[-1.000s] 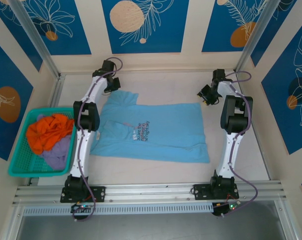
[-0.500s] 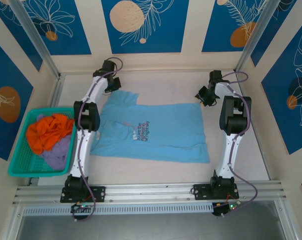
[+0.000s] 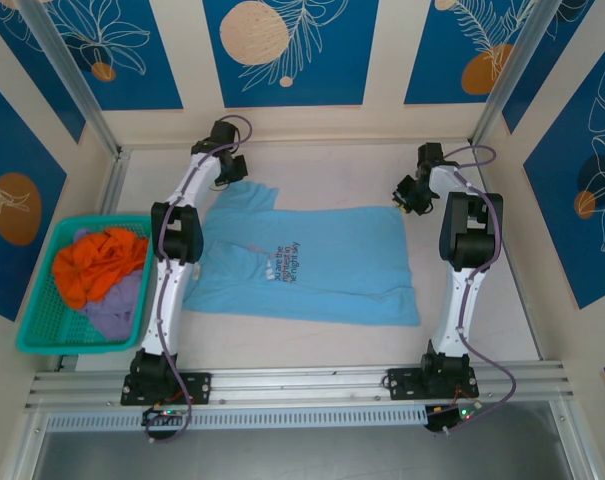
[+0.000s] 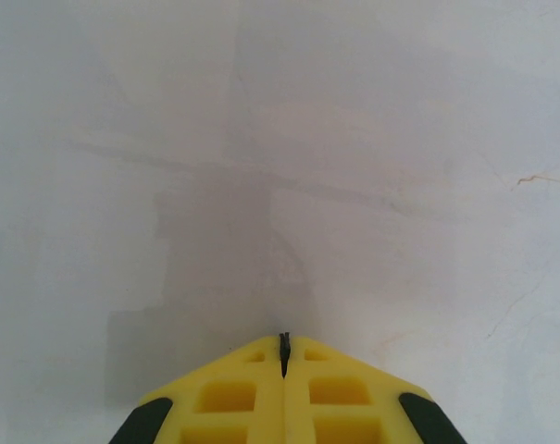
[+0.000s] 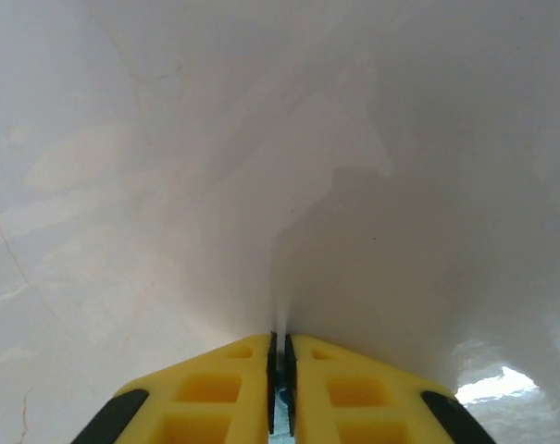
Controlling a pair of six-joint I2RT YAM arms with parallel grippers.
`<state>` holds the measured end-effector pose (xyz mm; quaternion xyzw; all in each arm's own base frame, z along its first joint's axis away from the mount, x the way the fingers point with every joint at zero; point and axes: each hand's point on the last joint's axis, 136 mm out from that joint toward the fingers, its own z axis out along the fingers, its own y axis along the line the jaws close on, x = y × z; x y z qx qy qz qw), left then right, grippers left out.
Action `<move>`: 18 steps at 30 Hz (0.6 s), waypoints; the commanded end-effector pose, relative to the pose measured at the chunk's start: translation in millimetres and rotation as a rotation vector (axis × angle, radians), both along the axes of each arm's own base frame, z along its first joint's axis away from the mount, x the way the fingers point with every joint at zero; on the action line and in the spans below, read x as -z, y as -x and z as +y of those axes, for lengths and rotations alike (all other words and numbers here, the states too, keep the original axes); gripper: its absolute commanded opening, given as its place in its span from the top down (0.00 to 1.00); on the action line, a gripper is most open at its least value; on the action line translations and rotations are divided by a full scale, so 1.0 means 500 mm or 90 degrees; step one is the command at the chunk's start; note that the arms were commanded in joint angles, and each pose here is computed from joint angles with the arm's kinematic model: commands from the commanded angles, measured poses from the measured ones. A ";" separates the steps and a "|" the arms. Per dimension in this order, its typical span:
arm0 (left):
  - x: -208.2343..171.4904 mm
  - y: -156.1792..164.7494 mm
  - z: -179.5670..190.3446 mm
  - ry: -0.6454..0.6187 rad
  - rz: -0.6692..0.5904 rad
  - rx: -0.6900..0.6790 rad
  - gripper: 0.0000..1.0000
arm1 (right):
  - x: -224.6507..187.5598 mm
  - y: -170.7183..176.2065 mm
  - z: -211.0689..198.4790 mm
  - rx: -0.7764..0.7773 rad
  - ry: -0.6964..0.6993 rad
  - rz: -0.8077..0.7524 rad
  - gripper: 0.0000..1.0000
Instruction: Fold and stack the t-shirts
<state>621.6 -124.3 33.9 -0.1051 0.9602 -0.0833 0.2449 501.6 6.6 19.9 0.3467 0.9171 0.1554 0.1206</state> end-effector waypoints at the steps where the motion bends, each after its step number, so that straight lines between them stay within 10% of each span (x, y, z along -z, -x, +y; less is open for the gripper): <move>1: -0.069 -0.007 -0.011 0.014 -0.035 -0.002 1.00 | 0.021 0.052 0.020 -0.011 -0.004 0.060 0.88; 18: -0.183 0.011 -0.035 0.031 -0.085 0.020 1.00 | -0.068 0.019 0.024 -0.030 -0.006 -0.038 1.00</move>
